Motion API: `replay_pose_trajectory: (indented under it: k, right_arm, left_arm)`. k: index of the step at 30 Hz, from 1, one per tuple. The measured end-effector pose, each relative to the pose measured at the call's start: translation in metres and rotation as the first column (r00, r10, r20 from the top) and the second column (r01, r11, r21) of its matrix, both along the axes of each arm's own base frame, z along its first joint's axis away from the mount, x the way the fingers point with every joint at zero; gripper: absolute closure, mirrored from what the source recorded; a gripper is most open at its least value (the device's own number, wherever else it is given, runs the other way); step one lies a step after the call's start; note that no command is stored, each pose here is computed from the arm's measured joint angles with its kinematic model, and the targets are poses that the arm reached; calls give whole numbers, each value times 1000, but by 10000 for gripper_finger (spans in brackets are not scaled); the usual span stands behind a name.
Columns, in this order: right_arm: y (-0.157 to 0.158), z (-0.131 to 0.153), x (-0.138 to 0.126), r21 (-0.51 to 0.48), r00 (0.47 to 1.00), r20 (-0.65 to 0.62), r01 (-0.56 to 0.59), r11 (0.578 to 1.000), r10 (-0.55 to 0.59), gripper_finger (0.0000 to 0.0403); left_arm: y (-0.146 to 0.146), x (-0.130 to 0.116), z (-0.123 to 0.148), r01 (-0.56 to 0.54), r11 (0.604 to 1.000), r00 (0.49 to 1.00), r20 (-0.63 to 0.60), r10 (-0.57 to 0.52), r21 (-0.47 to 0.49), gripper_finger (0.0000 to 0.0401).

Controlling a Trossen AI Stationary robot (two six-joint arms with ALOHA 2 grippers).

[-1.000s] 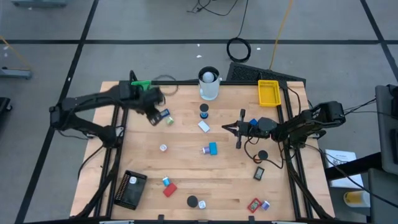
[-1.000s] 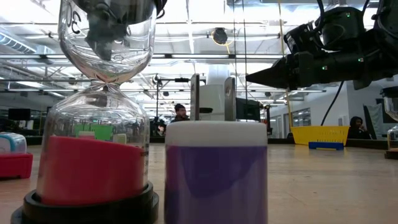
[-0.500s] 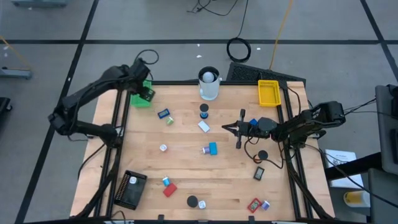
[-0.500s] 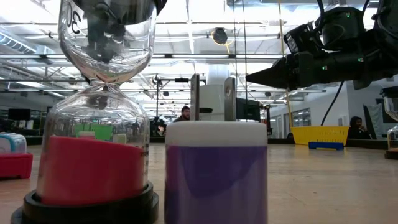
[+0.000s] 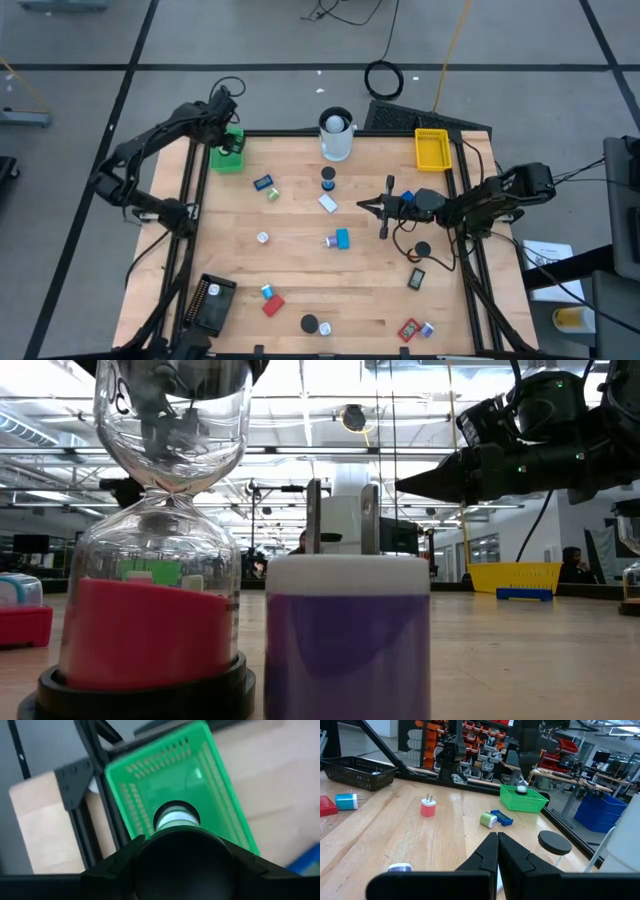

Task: Pick & Place Office items
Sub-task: Put the white hourglass timer into the green bin

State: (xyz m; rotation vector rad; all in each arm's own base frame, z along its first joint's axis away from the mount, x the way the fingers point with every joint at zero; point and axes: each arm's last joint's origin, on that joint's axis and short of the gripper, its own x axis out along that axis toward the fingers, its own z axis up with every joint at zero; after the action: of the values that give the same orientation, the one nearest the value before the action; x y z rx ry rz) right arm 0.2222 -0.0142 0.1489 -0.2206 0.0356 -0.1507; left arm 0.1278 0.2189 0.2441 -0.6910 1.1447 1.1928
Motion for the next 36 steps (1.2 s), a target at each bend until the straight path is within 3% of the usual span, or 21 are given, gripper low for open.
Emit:
replay_pose_trajectory:
  k: [6, 12, 23, 28, 36]
  right_arm:
    - [0, 0, 0, 1, 1000, -2, 0, 1000, 0, 403]
    - [0, 0, 0, 3, 1000, -2, -1, 1000, 1, 403]
    - [0, 0, 0, 2, 1000, -2, -3, 1000, 3, 403]
    - [0, 0, 0, 3, 1000, -2, -3, 1000, 3, 403]
    - [0, 0, 0, 2, 1000, -3, -3, 1000, 3, 403]
  left_arm:
    - [13, 2, -8, -77, 997, 997, 24, 77, 26, 194]
    - [26, 4, -27, -129, 992, 992, 5, 129, -5, 194]
    - [33, 3, -31, -115, 993, 989, 89, 118, -41, 194]
    - [37, 4, -29, -134, 991, 984, 117, 133, -2, 194]
    - [39, 5, -33, -136, 991, 983, 122, 137, -15, 194]
